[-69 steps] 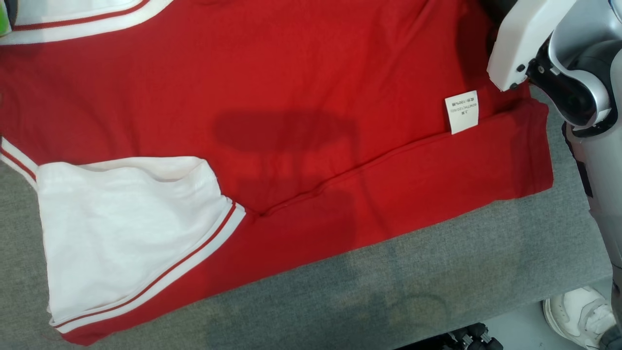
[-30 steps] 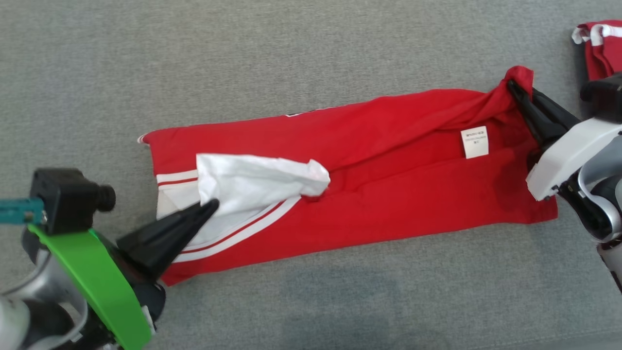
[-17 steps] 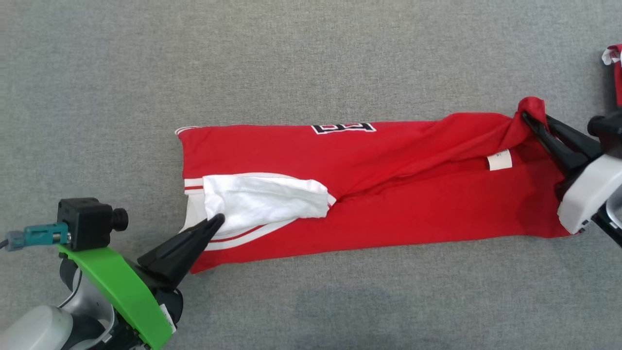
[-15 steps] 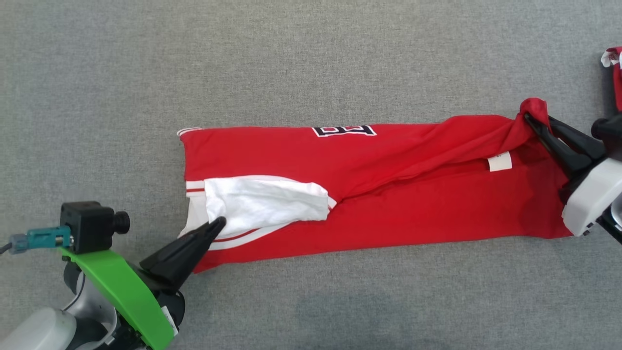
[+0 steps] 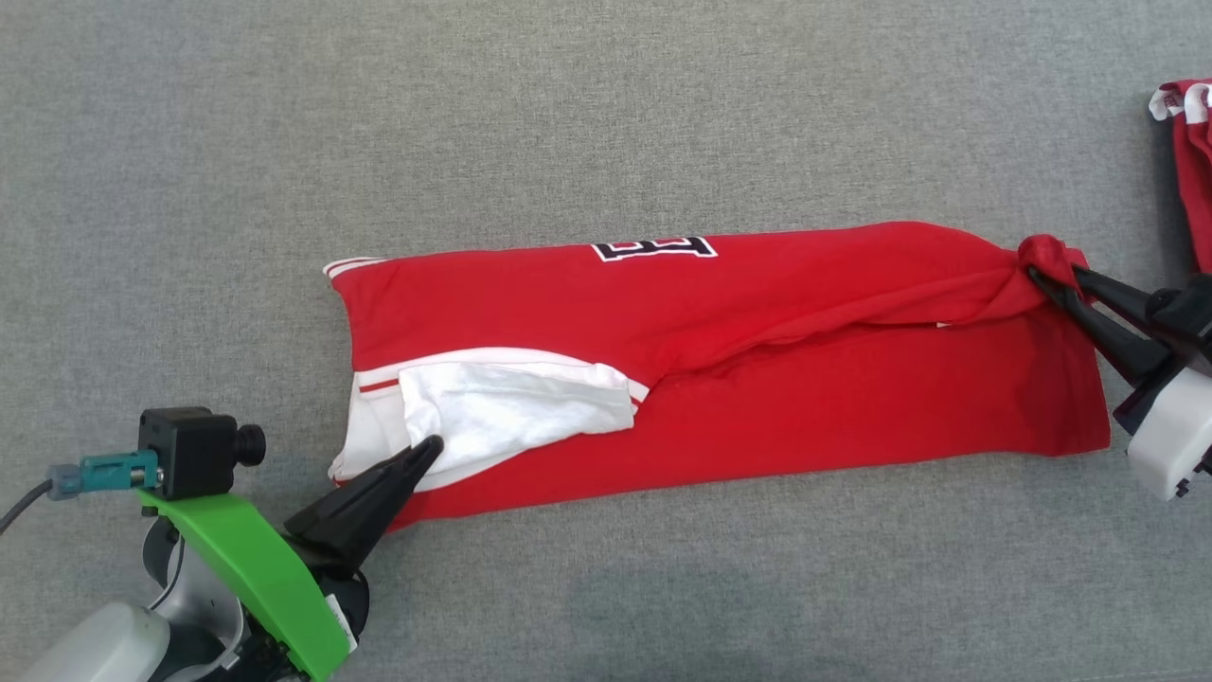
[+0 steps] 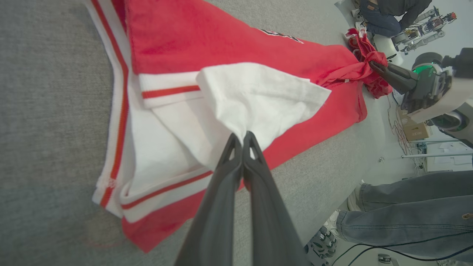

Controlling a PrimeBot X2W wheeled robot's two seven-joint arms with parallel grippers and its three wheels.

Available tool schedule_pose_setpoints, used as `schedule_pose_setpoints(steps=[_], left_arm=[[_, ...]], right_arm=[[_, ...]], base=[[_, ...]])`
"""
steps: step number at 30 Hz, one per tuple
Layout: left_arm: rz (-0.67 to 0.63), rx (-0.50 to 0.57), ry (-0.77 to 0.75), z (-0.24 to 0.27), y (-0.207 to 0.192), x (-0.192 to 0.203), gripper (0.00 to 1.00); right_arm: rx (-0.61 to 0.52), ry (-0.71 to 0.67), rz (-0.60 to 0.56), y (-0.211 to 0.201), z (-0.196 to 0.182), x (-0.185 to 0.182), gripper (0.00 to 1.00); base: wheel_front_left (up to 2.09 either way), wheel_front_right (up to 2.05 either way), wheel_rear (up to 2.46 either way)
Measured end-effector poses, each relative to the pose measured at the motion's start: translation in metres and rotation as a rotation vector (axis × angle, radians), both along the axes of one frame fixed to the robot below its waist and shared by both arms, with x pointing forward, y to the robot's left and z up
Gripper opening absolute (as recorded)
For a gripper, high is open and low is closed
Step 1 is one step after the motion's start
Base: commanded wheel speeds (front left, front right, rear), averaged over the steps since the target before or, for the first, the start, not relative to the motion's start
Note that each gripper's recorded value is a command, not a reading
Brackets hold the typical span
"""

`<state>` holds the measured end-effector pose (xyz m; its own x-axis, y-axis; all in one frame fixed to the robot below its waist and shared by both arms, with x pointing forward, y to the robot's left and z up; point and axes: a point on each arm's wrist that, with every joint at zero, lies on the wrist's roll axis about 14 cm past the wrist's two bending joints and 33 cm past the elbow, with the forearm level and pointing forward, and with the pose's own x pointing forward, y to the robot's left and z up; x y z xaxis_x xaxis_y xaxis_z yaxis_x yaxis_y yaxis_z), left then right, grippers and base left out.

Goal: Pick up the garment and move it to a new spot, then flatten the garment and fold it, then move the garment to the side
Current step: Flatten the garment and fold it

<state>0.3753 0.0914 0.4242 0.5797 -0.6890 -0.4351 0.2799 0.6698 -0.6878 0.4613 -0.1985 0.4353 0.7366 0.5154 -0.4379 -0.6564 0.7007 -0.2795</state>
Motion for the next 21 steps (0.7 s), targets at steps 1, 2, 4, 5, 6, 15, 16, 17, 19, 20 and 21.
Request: schedule_pose_setpoints(steps=[1,2,4,5,6,15,16,17,19,20,21], left_arm=[[-0.001,0.005,-0.002,0.000,0.001,0.001,0.00],[-0.003,0.009,-0.003,0.000,0.002,0.001,0.00],[-0.001,0.009,-0.002,0.002,0.003,-0.001,0.00],[0.002,0.007,0.001,0.003,0.003,-0.002,0.00],[0.006,0.008,0.003,0.003,0.003,-0.003,0.14],[0.136,0.172,-0.140,0.025,0.044,0.002,1.00],[0.166,0.200,-0.176,0.031,0.052,0.008,1.00],[0.196,0.222,-0.214,0.038,0.059,0.014,1.00],[0.261,0.238,-0.289,0.054,0.071,0.025,1.00],[0.295,0.239,-0.327,0.063,0.075,0.030,1.00],[0.327,0.241,-0.359,0.070,0.080,0.034,1.00]], right_arm=[[-0.005,-0.001,0.007,0.000,-0.001,-0.001,0.00],[-0.011,0.002,0.010,-0.001,-0.003,-0.003,0.04],[-0.026,0.006,0.030,0.000,-0.007,-0.009,0.33],[-0.029,0.008,0.032,0.000,-0.008,-0.011,0.58],[-0.034,0.012,0.032,-0.001,-0.009,-0.013,1.00],[0.057,-0.003,-0.126,-0.026,0.024,-0.015,1.00],[0.074,-0.013,-0.149,-0.029,0.033,-0.014,1.00],[0.094,-0.030,-0.177,-0.034,0.041,-0.011,1.00],[0.157,-0.053,-0.255,-0.047,0.056,-0.006,1.00],[0.176,-0.058,-0.284,-0.051,0.060,-0.005,1.00],[0.201,-0.055,-0.315,-0.055,0.062,-0.005,1.00]], base=[[0.00,0.00,0.00],[0.00,0.00,0.00],[0.00,0.00,0.00],[0.00,0.00,0.00],[0.00,0.00,0.00],[0.00,0.00,0.00],[0.00,0.00,0.00],[0.00,0.00,0.00],[0.00,0.00,0.00],[0.00,0.00,0.00],[0.00,0.00,0.00]])
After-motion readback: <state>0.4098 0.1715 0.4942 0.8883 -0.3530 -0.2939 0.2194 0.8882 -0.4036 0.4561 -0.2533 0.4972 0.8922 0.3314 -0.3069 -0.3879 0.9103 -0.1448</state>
